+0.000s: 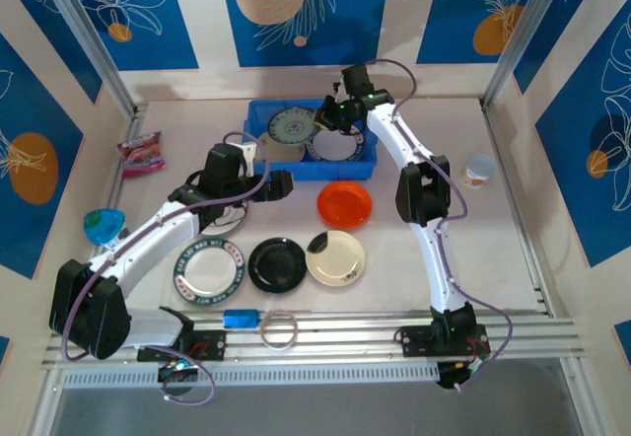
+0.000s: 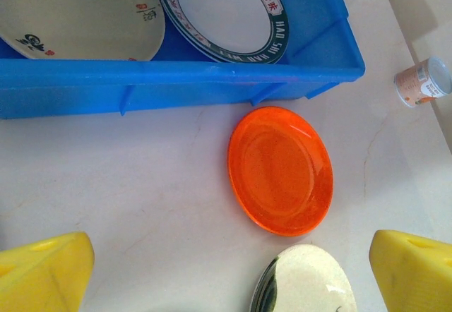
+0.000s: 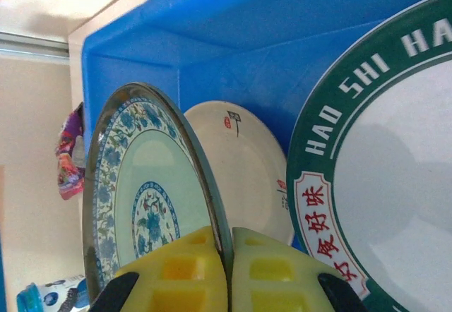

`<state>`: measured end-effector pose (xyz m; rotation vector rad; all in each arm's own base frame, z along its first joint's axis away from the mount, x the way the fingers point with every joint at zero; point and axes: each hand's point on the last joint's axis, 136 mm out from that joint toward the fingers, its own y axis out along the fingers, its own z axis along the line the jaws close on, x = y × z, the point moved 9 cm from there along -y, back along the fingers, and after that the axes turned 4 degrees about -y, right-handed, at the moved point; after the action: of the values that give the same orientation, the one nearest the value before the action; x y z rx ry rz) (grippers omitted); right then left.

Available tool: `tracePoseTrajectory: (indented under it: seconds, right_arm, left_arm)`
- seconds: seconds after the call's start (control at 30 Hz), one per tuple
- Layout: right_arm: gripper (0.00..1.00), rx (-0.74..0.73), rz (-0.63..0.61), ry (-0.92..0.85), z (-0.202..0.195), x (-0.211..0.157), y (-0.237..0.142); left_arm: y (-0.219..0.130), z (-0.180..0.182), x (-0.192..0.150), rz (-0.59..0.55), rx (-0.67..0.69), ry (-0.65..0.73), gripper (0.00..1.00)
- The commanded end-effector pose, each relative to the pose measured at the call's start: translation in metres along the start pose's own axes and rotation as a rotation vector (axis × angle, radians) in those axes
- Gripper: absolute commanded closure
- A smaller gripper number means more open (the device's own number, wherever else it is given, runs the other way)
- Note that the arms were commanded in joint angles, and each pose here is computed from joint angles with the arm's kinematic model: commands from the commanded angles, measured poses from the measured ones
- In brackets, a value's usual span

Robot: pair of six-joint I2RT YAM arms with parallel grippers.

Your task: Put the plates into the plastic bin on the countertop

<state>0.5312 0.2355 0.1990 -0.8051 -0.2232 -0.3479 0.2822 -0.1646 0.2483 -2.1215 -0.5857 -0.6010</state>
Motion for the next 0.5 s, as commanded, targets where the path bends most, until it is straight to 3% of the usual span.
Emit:
tracePoseTrajectory:
  seconds: [0.0, 0.47]
  right_arm:
    - [1.0, 0.01, -0.001, -0.025, 0.012, -0.004, 0.014]
    - [1.0, -0.046, 0.004, -0.016, 0.003, -0.017, 0.052]
  left_arm:
    - [0.0, 0.002, 0.001, -0.012, -0.01, -0.01, 0.01]
    - [0.009, 0.006, -0.002, 0.016, 0.0, -0.012, 0.01]
